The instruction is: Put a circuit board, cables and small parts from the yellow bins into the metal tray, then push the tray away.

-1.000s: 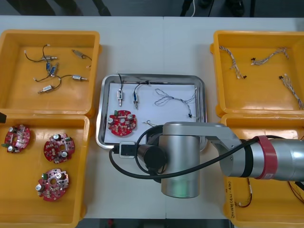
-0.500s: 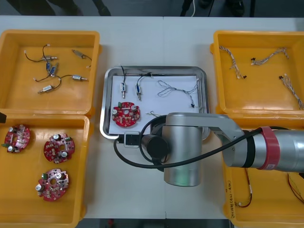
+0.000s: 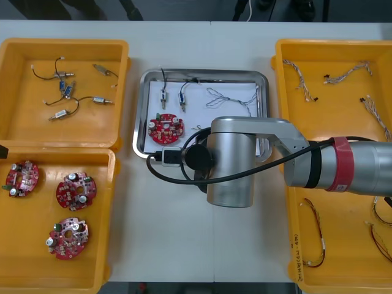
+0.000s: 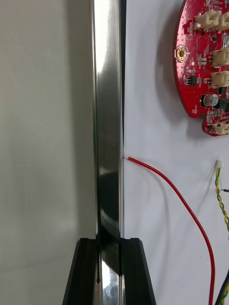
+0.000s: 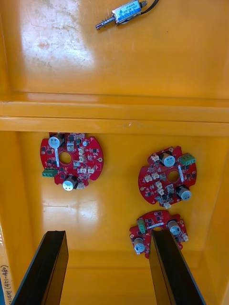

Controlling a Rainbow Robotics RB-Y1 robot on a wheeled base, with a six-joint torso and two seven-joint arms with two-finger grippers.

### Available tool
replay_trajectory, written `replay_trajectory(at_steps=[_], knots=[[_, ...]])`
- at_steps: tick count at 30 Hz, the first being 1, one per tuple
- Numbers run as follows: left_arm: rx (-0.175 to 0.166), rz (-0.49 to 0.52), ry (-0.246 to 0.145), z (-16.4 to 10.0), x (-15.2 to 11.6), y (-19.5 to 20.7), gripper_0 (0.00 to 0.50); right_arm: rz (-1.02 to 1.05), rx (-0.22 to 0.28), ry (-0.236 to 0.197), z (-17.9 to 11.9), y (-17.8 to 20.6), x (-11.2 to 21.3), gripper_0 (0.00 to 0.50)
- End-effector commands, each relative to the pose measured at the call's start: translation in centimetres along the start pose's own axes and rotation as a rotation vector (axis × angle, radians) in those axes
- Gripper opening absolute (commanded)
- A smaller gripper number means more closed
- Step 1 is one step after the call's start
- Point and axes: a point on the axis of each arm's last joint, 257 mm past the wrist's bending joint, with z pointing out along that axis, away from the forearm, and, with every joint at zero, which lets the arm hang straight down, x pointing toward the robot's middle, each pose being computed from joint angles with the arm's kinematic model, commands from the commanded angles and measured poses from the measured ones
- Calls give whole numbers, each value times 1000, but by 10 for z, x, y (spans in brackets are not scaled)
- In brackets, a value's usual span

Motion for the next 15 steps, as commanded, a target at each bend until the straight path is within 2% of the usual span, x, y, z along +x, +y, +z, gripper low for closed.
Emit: replay_trajectory(at_steps=[1, 15], knots=[[-14, 65, -17, -5, 2, 5, 500, -75, 46, 8, -1, -23, 1, 0], [-14, 65, -17, -5, 2, 5, 500, -91, 102, 10, 8, -55, 3, 0]])
